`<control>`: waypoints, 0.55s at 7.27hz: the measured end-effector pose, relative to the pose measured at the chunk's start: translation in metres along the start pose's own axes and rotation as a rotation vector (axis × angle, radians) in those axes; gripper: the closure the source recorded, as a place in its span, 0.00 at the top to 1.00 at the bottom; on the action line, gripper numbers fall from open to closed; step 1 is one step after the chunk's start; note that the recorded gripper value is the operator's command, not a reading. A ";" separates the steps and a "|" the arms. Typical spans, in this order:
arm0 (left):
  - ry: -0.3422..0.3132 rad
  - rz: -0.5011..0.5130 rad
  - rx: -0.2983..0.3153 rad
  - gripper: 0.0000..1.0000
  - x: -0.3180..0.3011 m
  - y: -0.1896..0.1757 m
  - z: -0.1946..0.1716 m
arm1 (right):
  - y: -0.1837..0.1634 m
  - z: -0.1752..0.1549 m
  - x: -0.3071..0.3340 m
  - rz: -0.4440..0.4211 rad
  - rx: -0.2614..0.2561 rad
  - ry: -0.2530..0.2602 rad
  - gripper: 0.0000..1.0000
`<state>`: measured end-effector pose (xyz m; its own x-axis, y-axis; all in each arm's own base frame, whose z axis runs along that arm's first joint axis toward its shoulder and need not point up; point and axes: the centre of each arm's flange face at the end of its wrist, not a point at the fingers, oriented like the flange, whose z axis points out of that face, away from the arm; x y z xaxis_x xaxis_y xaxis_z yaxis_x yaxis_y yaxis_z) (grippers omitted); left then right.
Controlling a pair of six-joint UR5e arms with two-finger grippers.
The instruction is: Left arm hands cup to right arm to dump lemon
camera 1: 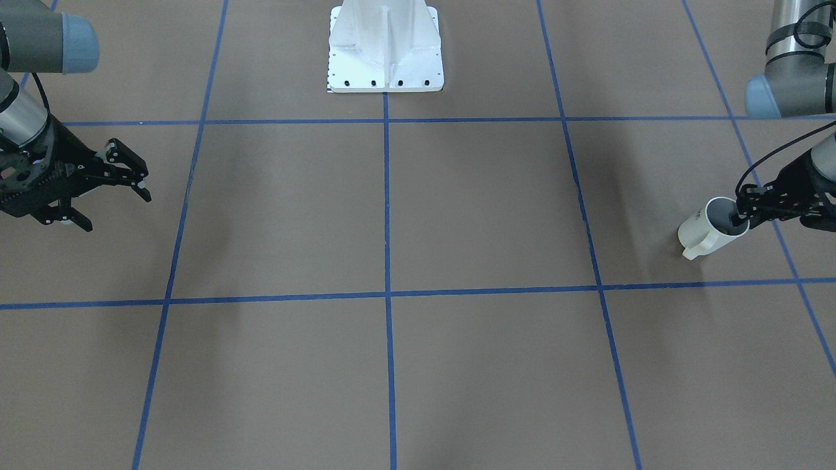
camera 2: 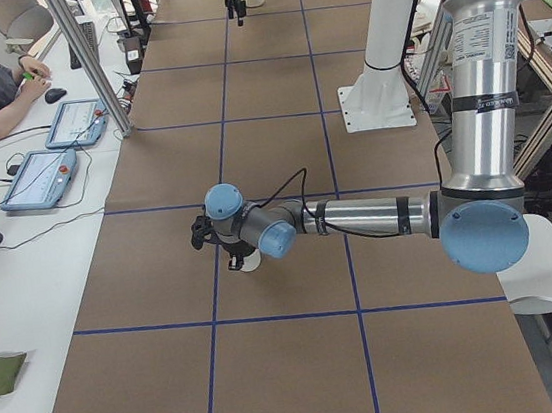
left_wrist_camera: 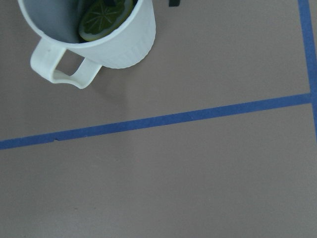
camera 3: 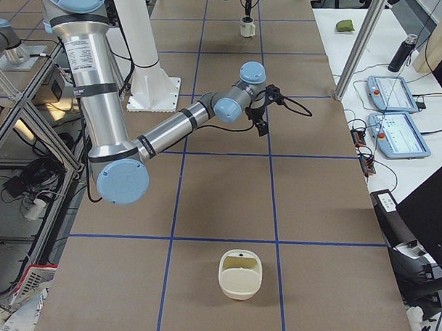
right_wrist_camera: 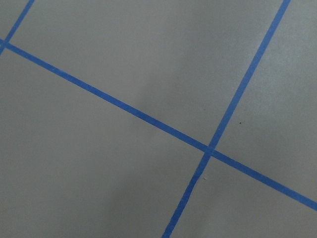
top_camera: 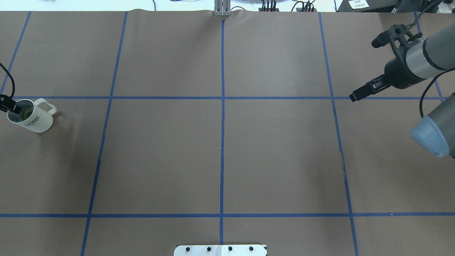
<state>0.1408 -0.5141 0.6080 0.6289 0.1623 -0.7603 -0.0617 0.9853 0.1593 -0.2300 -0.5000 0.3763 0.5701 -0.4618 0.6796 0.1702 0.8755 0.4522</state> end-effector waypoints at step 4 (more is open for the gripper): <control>0.015 0.026 0.033 0.00 0.022 -0.003 -0.026 | -0.021 -0.015 -0.024 -0.095 0.107 -0.030 0.98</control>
<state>0.1345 -0.5120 0.5739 0.6161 0.1888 -0.7647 -0.0520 0.9785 0.1997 -0.2353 -0.5054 0.3420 0.5305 -0.5478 0.6469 0.1348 0.8080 0.5736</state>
